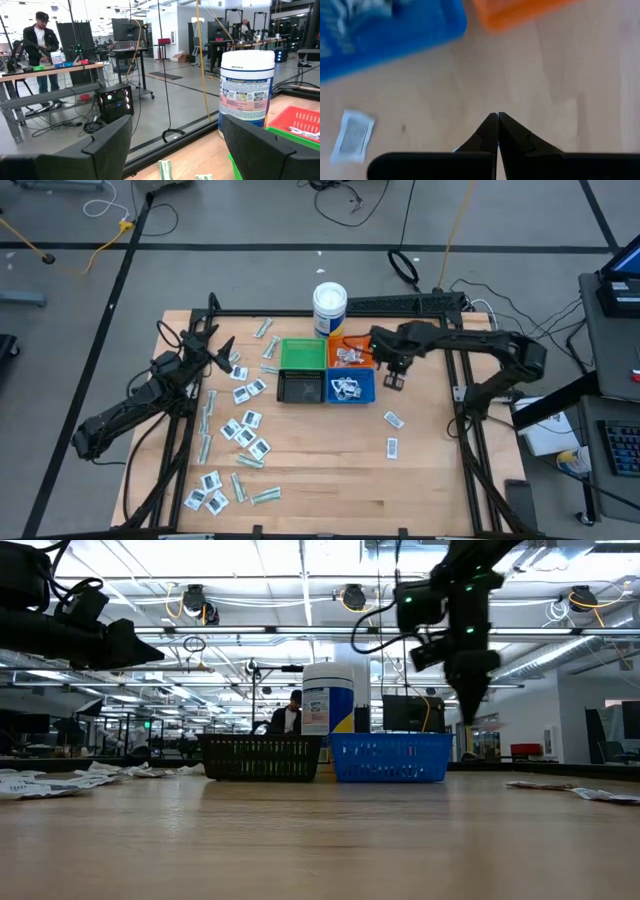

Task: Pick & Place First Aid Supplies
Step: Put the orange ointment pack into the orange basket

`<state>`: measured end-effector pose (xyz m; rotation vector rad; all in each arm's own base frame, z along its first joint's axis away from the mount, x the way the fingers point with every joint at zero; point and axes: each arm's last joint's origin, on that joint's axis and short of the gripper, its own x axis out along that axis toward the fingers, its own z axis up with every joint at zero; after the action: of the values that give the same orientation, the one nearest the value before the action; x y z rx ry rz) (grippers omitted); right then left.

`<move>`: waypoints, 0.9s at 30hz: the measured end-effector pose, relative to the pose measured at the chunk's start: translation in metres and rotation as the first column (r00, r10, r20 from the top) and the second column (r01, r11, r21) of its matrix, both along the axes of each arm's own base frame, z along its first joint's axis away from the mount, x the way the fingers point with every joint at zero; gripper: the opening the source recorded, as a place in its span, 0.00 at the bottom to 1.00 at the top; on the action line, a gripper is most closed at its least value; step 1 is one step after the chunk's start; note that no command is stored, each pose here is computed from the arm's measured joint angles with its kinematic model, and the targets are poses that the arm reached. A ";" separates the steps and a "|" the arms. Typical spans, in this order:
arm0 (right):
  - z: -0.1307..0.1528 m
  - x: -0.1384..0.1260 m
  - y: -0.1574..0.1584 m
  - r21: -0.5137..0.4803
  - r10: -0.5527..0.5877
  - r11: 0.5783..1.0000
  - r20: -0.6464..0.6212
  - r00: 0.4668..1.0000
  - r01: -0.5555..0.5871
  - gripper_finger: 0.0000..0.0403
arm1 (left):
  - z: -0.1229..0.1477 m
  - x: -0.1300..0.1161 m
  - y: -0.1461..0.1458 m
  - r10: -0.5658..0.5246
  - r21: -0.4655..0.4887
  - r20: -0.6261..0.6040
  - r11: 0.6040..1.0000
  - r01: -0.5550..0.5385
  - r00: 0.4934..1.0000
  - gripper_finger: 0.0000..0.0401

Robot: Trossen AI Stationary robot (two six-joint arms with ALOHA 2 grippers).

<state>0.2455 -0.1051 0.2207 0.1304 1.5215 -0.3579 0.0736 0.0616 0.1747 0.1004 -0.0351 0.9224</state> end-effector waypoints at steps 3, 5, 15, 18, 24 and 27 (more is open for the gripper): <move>-0.003 0.019 -0.009 -0.011 0.024 1.000 0.018 1.000 -0.024 0.00 | 0.000 0.000 0.000 0.000 0.001 0.000 1.000 0.000 1.000 0.77; -0.002 0.032 -0.016 -0.020 0.045 0.999 0.032 0.998 -0.044 0.00 | 0.000 0.000 0.000 -0.001 0.000 0.000 1.000 0.001 1.000 0.77; 0.015 0.095 -0.050 -0.089 0.154 0.986 0.112 0.982 -0.144 0.00 | 0.000 0.000 0.000 0.000 0.001 0.000 1.000 0.000 1.000 0.77; 0.010 0.108 -0.055 -0.100 0.167 0.983 0.124 0.978 -0.156 0.00 | 0.000 0.000 0.000 0.000 0.001 0.001 1.000 0.000 1.000 0.77; -0.011 0.116 -0.057 -0.095 0.172 0.982 0.116 0.978 -0.161 0.00 | 0.000 0.000 0.000 -0.001 0.000 0.000 1.000 0.001 1.000 0.77; -0.017 0.117 -0.057 -0.100 0.171 0.982 0.125 0.977 -0.159 0.00 | 0.000 0.000 0.000 -0.001 0.000 0.001 1.000 0.001 1.000 0.77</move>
<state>0.3621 -0.1620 0.2039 -0.0429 1.3708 -0.2780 0.0736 0.0616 0.1749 0.1006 -0.0359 0.9217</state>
